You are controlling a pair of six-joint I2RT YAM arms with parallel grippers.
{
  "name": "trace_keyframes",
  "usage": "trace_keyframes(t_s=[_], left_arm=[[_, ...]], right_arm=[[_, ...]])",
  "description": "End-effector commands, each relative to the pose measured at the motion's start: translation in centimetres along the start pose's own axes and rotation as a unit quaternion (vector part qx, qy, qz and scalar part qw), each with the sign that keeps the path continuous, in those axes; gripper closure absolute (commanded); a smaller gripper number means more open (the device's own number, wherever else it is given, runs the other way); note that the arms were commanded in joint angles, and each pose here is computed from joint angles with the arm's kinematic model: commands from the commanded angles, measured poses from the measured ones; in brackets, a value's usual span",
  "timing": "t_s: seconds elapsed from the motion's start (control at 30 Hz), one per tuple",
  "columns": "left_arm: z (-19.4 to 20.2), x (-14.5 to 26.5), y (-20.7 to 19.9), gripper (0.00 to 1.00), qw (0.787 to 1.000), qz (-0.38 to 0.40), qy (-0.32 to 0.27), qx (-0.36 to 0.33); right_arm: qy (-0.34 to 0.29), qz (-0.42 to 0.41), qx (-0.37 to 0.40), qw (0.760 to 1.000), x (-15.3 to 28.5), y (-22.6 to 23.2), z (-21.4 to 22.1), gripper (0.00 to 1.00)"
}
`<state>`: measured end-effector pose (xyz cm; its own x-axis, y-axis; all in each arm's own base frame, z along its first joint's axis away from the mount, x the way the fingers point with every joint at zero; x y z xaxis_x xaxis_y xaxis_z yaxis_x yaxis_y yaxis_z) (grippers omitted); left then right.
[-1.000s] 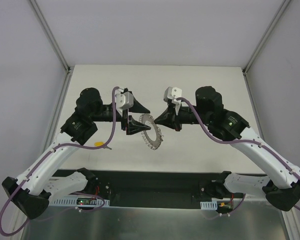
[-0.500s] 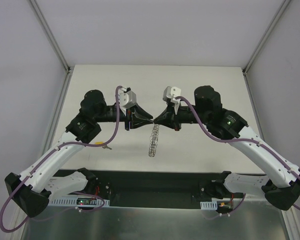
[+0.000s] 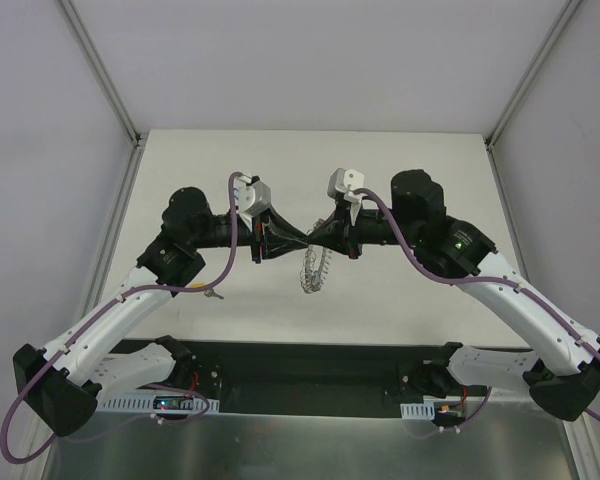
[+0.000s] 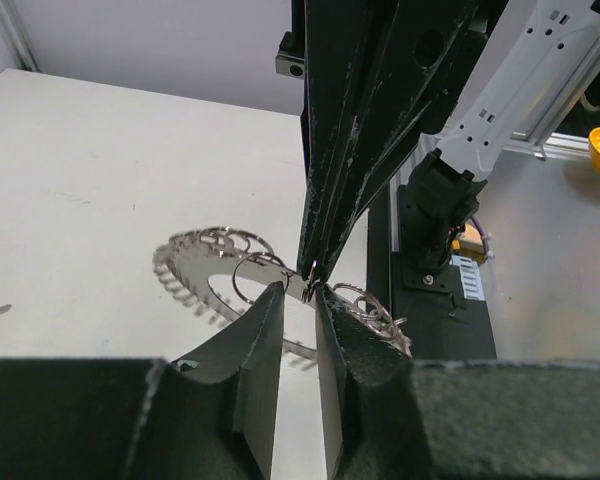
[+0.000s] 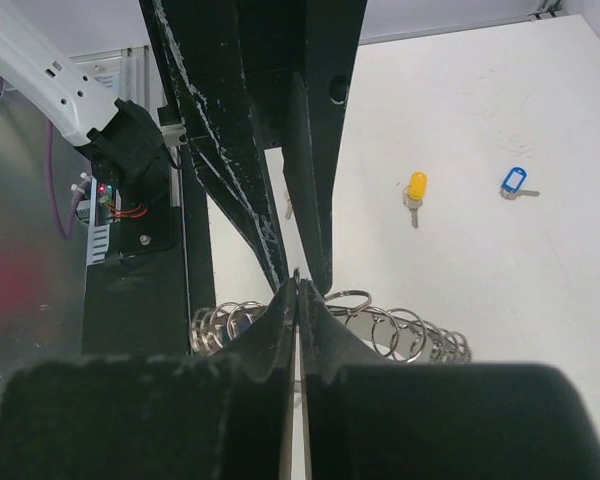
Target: Put the keys on the keyring
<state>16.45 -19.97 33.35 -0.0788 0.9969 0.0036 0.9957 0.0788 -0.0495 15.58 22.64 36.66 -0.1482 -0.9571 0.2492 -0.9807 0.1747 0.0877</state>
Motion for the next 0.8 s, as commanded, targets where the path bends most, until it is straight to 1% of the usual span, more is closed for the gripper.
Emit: trace_keyframes(t_s=[0.0,0.03,0.1,0.17,0.3,0.4,0.43,0.47,0.5,0.53,0.57,0.63,0.67,0.7,0.77], left_arm=[[-1.3,-0.3,-0.6,0.82,0.999,0.026,-0.032,-0.021],[-1.3,-0.3,-0.6,0.83,0.999,0.027,-0.033,-0.019],[-1.2,-0.4,-0.6,0.88,0.999,0.032,-0.034,-0.017],[-1.2,-0.5,-0.5,0.99,0.999,0.036,-0.034,-0.013],[-0.8,-0.6,-0.5,1.0,0.999,0.037,-0.032,-0.007],[-0.8,-0.4,-0.5,1.0,0.999,0.026,-0.036,-0.014],[-0.6,-0.4,-0.3,1.0,0.999,0.011,-0.035,-0.017],[-0.3,-0.3,-0.2,1.0,1.0,-0.002,-0.026,-0.011],[0.1,-0.1,-0.1,1.0,1.0,-0.016,-0.016,-0.006],[0.3,0.0,0.3,1.0,0.999,-0.032,-0.005,-0.02],[1.2,0.4,0.5,1.0,0.998,-0.058,0.021,-0.005],[2.1,0.8,0.8,1.0,0.996,-0.082,0.039,-0.02],[2.5,1.0,1.1,1.0,0.994,-0.1,0.047,-0.022],[2.8,1.3,1.0,1.0,0.992,-0.108,0.054,-0.026],[3.6,1.5,1.1,1.0,0.99,-0.122,0.066,-0.021]], right_arm=[[-0.056,-0.013,0.03,0.998,0.4,0.4,-2.6,0.99],[-0.055,-0.015,0.029,0.998,0.4,0.3,-2.6,0.99],[-0.055,-0.016,0.028,0.998,0.2,0.3,-2.5,0.99],[-0.057,-0.018,0.028,0.998,0.2,0.3,-2.6,0.99],[-0.059,-0.018,0.028,0.998,0.3,0.3,-2.7,0.99],[-0.056,-0.012,0.014,0.998,0.2,0.0,-2.5,0.99],[-0.056,-0.005,0.007,0.998,0.3,-0.2,-2.5,0.96],[-0.059,0.007,-0.002,0.998,0.4,-0.4,-2.7,0.7],[-0.06,0.028,-0.013,0.998,0.6,-0.8,-2.7,0.57],[-0.065,0.036,-0.031,0.997,0.8,-0.9,-2.9,0.48],[-0.068,0.052,-0.04,0.995,1.2,-1.5,-3.0,0.35],[-0.078,0.086,-0.072,0.991,1.7,-2.1,-3.2,0.23],[-0.081,0.108,-0.085,0.987,2.1,-2.8,-3.2,0.1],[-0.086,0.146,-0.099,0.981,2.4,-3.6,-3.1,0.02],[-0.093,0.193,-0.134,0.968,2.9,-4.9,-2.8,0.04]])
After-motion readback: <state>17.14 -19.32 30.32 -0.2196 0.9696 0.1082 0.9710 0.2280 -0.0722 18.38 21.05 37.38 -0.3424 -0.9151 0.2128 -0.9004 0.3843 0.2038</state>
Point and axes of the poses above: each gripper's point midway between its finger pads, its own x axis back along the fingers, its own y axis along the line the jaws close on, z = x × y, the point moved 9 cm from there along x, back along the fingers, and after that the axes turned 5 degrees about -x, right-handed, at the moved point
